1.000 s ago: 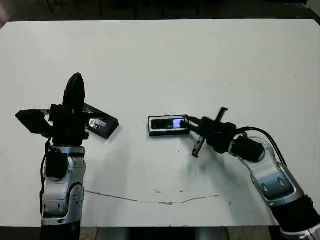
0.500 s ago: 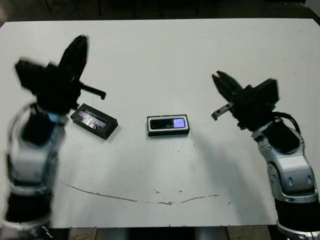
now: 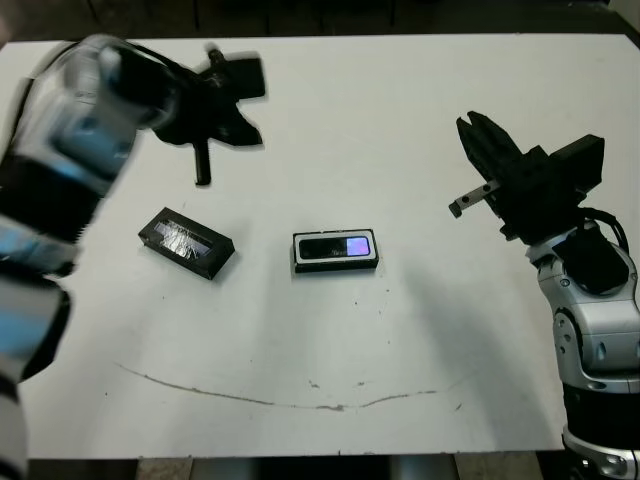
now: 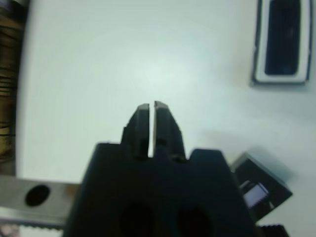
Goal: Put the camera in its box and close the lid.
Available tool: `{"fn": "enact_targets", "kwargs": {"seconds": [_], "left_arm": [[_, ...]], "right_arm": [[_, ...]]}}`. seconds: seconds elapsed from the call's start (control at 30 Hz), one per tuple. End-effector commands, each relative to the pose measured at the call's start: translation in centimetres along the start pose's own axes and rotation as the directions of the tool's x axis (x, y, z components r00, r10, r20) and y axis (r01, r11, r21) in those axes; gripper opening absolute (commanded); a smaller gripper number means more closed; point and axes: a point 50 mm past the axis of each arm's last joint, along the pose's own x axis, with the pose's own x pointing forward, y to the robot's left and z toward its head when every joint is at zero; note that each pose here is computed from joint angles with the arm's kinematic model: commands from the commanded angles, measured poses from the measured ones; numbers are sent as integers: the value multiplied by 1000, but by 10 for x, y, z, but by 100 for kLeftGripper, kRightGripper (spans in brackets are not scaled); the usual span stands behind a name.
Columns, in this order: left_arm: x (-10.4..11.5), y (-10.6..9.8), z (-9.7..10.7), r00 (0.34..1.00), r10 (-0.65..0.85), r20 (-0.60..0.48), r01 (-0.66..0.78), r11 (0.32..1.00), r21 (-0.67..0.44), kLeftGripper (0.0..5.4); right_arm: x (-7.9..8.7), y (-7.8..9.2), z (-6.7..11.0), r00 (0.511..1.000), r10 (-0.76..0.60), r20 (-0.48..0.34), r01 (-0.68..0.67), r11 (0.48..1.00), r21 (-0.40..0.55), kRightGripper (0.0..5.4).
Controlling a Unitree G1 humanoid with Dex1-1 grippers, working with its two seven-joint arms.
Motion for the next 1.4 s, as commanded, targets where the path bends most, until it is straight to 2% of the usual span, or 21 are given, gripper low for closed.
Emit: {"fn": "enact_targets", "kwargs": {"seconds": [0.03,0.2,0.37,0.67,0.9,1.1,1.4], "left_arm": [[13,-3,-4,992,-68,-106,71,997,25,0],[30,-11,-5,963,-78,-257,133,970,204,0],[38,-18,-6,950,-112,-291,195,941,276,0],[43,-29,-15,910,-198,-365,305,915,263,0],[46,-52,-27,862,-315,-398,426,875,230,0],[47,-74,-32,813,-394,-428,530,806,264,0],[38,-100,-39,787,-474,-395,591,763,261,0]], "right_arm": [[-5,-2,-6,1000,-8,-23,8,1000,4,1],[-6,-1,-5,999,-9,-32,9,1000,7,1],[-8,1,-5,998,-13,-57,14,1000,9,1],[-10,1,-2,998,-15,-64,16,1000,13,1],[-9,-2,1,999,-19,-46,18,1000,-5,1],[-7,-5,2,1000,-15,-16,15,1000,-7,1],[-10,-4,0,996,-32,-85,32,999,-2,1]]}}
